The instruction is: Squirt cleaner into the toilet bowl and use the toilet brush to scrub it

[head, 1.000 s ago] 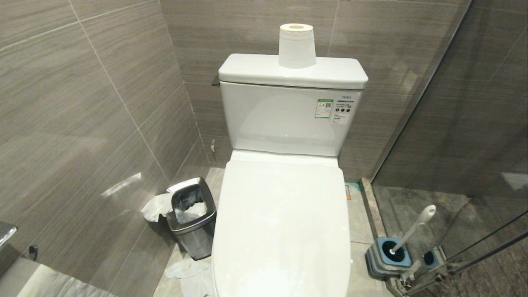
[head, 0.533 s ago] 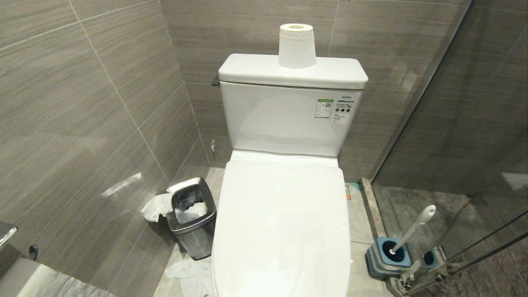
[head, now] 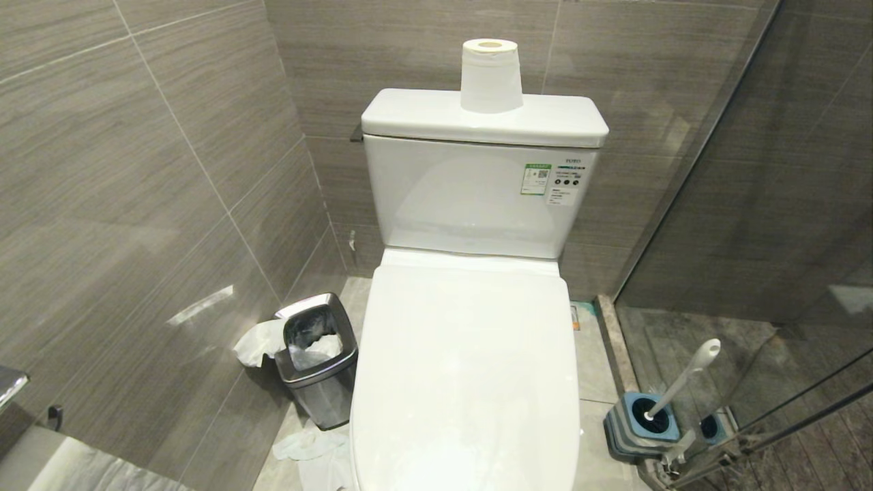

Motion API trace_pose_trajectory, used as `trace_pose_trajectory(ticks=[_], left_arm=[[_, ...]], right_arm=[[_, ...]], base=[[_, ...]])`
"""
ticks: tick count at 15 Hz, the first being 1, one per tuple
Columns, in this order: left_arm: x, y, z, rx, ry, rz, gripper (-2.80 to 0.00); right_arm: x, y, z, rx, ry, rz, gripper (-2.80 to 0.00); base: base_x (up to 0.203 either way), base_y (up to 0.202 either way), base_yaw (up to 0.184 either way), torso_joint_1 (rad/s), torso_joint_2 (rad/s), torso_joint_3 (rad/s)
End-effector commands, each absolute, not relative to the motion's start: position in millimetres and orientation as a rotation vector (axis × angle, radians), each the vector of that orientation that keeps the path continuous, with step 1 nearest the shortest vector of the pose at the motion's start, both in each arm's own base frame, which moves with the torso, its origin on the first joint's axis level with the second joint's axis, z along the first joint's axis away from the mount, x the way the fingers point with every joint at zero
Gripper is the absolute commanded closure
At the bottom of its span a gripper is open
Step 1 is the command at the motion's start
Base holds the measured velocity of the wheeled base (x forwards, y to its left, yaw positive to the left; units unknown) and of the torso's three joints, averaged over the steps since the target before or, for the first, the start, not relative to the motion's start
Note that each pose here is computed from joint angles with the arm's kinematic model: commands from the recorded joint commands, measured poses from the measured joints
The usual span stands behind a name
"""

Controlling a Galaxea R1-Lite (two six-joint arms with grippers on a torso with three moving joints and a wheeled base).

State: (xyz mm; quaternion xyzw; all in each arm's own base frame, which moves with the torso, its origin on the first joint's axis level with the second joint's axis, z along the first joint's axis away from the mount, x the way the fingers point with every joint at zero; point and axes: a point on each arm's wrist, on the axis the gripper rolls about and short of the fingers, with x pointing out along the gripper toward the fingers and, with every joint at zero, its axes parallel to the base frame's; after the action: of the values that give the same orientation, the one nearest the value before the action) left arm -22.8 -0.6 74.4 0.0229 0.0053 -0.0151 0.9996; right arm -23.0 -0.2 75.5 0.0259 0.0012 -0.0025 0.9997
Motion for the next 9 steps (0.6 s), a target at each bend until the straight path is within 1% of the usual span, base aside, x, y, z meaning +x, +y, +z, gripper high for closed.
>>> trace_pose_trajectory(ticks=[1,4,6,8,9], left_arm=[[-22.6,-0.6,73.5,0.046,0.013,-0.031,0.0],[-22.7,-0.7,73.7,0.063,0.014,-0.034,0.0],[-22.7,-0.8,73.4,0.132,0.016,-0.04,0.0],[-22.6,-1.2,73.8,0.221,0.009,-0.059,0.0],[-22.6,-1.5,74.0,0.232,0.006,-0.07,0.0]], right_arm=[[-22.9,-0.2,75.4,0.052,0.003,-0.005,0.0],[-22.9,-0.2,75.4,0.048,0.003,-0.002,0.0],[-22.8,0.0,75.0,0.021,0.005,0.006,0.0],[-22.8,0.3,74.9,-0.065,0.005,0.021,0.0],[-22.8,0.6,75.0,-0.105,0.003,0.033,0.0]], base=[[0.0,0.0,0.0,0.0,0.0,0.0],[0.0,0.0,0.0,0.0,0.0,0.0],[0.0,0.0,0.0,0.0,0.0,0.0],[0.0,0.0,0.0,0.0,0.0,0.0],[0.0,0.0,0.0,0.0,0.0,0.0]])
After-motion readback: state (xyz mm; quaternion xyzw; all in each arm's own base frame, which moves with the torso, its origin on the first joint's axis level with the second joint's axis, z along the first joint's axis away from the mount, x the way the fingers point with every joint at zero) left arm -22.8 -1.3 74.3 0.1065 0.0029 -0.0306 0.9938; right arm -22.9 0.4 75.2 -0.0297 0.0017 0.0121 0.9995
